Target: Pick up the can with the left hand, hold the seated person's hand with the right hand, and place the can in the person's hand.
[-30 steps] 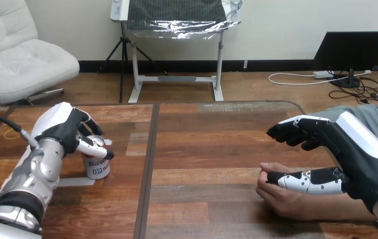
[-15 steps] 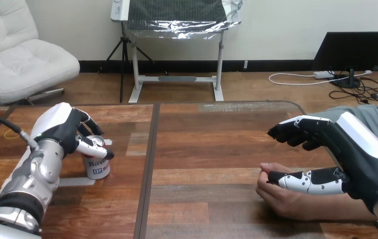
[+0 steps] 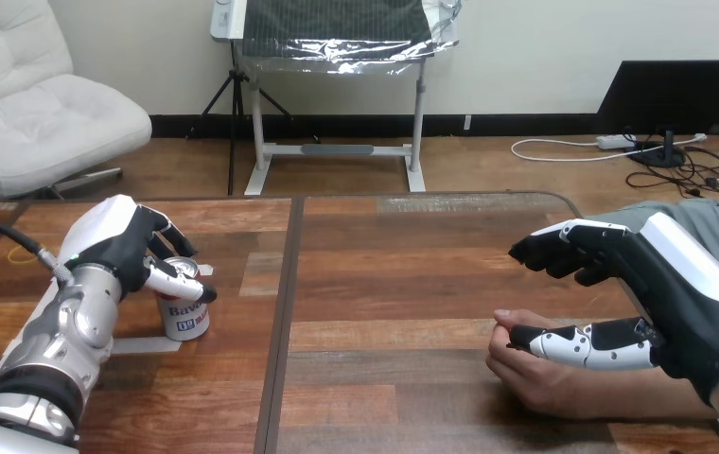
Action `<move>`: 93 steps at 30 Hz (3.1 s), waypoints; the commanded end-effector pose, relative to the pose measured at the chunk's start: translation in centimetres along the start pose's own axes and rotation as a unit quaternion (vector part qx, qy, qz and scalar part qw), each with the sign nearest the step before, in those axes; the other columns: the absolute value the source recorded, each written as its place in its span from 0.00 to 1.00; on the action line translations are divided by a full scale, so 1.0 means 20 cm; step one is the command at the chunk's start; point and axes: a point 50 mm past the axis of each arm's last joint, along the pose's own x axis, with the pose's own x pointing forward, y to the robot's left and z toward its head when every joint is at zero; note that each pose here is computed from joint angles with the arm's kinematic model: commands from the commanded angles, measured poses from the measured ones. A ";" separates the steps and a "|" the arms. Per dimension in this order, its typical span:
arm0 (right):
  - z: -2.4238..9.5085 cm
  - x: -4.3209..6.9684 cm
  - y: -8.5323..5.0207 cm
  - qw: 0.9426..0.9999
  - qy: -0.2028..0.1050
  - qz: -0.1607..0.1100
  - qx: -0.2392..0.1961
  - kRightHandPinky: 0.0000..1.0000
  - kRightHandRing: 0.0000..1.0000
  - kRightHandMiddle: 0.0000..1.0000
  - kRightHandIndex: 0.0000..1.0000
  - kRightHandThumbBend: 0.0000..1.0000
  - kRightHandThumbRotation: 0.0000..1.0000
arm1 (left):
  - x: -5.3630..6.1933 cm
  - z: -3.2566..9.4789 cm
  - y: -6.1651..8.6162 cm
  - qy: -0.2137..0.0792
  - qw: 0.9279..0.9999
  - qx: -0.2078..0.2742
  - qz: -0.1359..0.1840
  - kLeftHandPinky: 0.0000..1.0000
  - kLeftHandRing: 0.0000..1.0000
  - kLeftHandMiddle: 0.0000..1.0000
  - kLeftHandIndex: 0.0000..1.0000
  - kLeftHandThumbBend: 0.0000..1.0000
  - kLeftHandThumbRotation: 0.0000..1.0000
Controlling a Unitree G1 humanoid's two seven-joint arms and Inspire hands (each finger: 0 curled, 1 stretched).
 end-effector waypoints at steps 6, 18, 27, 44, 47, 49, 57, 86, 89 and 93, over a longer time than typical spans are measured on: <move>0.07 0.01 -0.07 0.999 -0.035 -0.029 -0.020 0.75 0.75 0.74 0.71 0.64 0.00 | 0.01 0.05 0.04 -0.023 1.000 0.003 0.020 0.39 0.44 0.50 0.52 0.72 0.00; 0.07 0.02 -0.07 0.999 -0.034 -0.029 -0.018 0.75 0.75 0.74 0.71 0.64 0.00 | 0.01 0.05 0.04 -0.033 0.999 -0.002 0.032 0.38 0.44 0.50 0.52 0.72 0.00; 0.06 0.02 -0.07 0.999 -0.032 -0.028 -0.024 0.76 0.76 0.74 0.71 0.64 0.00 | 0.00 0.06 0.04 -0.044 0.998 0.000 0.052 0.38 0.44 0.50 0.52 0.71 0.00; 0.07 0.02 -0.07 0.999 -0.031 -0.029 -0.029 0.76 0.76 0.74 0.72 0.64 0.00 | 0.00 0.08 0.04 -0.053 0.996 -0.009 0.065 0.39 0.46 0.52 0.54 0.68 0.00; 0.07 0.02 -0.07 0.999 -0.032 -0.029 -0.029 0.76 0.76 0.74 0.72 0.65 0.00 | 0.00 0.08 0.04 -0.054 0.996 -0.008 0.066 0.39 0.46 0.53 0.54 0.68 0.00; 0.07 0.02 -0.07 0.999 -0.032 -0.029 -0.026 0.76 0.76 0.74 0.71 0.65 0.00 | 0.00 0.08 0.04 -0.056 0.996 -0.009 0.066 0.39 0.47 0.53 0.54 0.68 0.00; 0.07 0.02 -0.07 0.999 -0.033 -0.028 -0.027 0.76 0.76 0.74 0.71 0.65 0.00 | 0.01 0.10 0.04 -0.060 0.996 -0.007 0.066 0.40 0.47 0.53 0.54 0.68 0.00; 0.07 0.02 -0.07 0.999 -0.032 -0.032 -0.025 0.76 0.76 0.74 0.71 0.65 0.00 | 0.01 0.10 0.04 -0.063 0.996 -0.002 0.060 0.39 0.47 0.53 0.54 0.67 0.00; 0.07 0.02 -0.07 0.999 -0.032 -0.031 -0.026 0.76 0.76 0.74 0.71 0.65 0.00 | 0.01 0.10 0.04 -0.062 0.996 -0.003 0.058 0.39 0.47 0.53 0.54 0.67 0.00; 0.07 0.02 -0.07 0.999 -0.031 -0.031 -0.027 0.76 0.76 0.74 0.71 0.65 0.00 | 0.01 0.10 0.04 -0.063 0.996 -0.001 0.057 0.39 0.46 0.52 0.54 0.67 0.00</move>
